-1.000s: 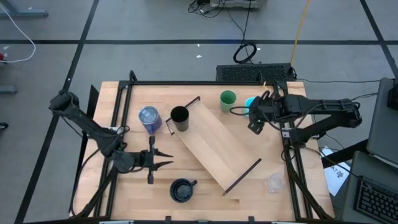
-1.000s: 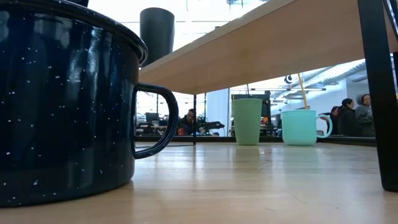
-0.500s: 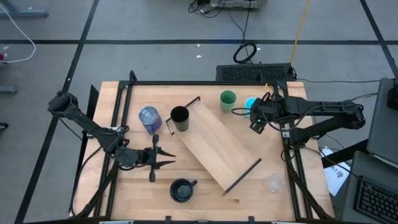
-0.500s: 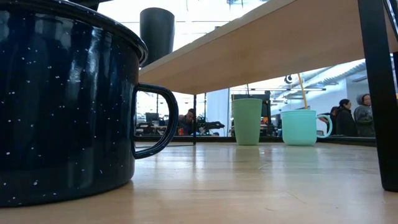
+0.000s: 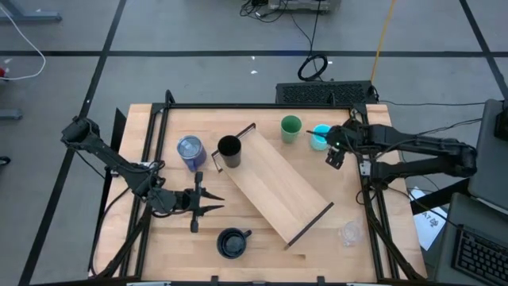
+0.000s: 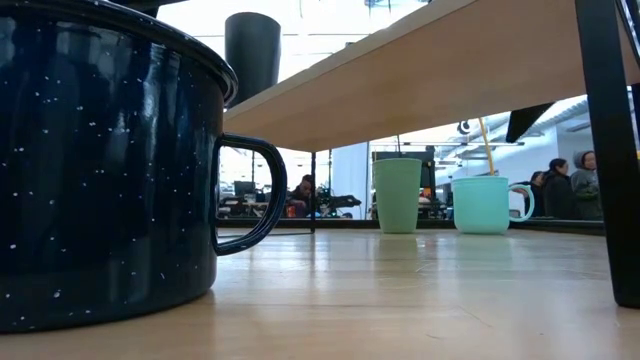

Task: Stack small to large cups/mugs on shelf
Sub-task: Put the light blue mug on the shelf

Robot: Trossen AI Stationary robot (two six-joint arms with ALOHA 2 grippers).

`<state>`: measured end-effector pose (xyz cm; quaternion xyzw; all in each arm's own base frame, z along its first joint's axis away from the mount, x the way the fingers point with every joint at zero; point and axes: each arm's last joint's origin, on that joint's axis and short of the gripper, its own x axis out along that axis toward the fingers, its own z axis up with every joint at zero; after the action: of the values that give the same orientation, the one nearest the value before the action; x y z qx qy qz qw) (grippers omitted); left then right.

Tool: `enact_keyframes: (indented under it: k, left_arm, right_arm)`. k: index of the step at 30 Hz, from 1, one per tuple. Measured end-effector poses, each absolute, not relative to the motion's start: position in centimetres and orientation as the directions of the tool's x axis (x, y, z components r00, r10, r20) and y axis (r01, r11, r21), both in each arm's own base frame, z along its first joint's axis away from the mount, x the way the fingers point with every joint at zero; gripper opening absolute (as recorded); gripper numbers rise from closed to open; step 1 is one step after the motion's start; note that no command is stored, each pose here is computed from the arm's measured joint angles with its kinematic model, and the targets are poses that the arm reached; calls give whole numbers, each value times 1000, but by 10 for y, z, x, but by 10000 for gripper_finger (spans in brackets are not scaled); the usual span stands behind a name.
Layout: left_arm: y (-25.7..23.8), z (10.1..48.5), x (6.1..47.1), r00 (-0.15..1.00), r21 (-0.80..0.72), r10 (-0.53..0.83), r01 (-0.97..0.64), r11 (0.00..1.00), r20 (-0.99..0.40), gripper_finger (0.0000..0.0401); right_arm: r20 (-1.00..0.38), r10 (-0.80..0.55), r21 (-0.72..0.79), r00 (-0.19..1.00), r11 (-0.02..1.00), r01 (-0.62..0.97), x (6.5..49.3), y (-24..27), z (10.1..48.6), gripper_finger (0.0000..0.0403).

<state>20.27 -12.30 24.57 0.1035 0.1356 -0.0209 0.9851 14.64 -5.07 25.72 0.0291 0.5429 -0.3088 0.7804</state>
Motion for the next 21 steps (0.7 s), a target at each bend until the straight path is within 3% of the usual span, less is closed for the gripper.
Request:
enact_keyframes:
  k: [10,21]
  left_arm:
    - [-124,245,203,959,195,-44,102,976,-278,88]
    - [-124,244,202,955,208,-42,107,972,-295,88]
  right_arm:
    - [-887,-440,-318,138,801,508,136,-69,235,291]
    - [-879,-434,-307,196,831,463,134,-86,237,290]
